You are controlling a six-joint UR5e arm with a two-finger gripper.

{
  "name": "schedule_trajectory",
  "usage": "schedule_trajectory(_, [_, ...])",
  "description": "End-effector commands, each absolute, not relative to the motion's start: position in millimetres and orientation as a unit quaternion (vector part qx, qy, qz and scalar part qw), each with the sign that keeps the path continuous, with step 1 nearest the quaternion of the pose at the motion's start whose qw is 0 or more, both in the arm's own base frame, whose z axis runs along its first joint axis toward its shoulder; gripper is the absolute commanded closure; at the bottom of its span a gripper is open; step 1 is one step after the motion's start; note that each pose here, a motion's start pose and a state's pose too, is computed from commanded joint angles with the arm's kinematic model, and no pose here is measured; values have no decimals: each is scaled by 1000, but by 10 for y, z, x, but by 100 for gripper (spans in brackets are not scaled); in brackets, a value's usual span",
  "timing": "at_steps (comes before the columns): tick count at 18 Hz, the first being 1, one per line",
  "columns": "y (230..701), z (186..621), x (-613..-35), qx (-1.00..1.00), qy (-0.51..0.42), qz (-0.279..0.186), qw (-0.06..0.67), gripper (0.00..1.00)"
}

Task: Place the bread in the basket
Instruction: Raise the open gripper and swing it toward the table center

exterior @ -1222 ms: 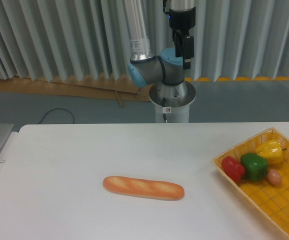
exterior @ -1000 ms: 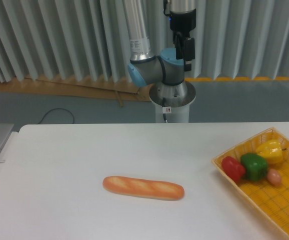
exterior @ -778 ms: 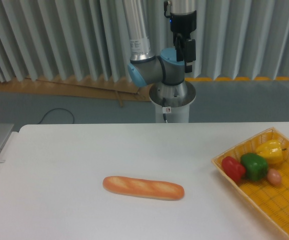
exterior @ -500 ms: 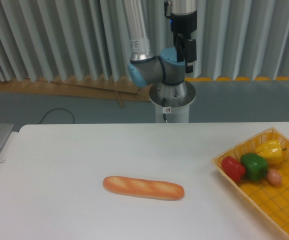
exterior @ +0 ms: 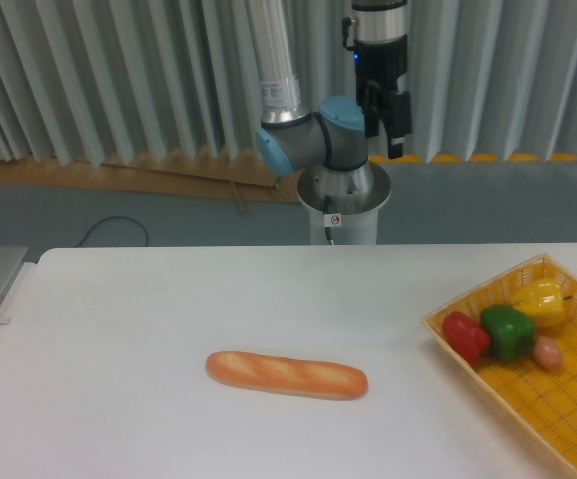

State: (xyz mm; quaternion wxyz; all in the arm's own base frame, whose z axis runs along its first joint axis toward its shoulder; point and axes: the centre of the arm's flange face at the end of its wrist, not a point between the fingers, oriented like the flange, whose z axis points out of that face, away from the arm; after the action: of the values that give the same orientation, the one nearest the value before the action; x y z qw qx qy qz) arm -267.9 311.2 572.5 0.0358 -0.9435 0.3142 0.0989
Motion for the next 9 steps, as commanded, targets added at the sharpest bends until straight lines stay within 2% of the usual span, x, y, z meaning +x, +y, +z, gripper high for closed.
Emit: schedule_trajectory(9, [3042, 5538, -3113, -957, 275, 87, 33, 0])
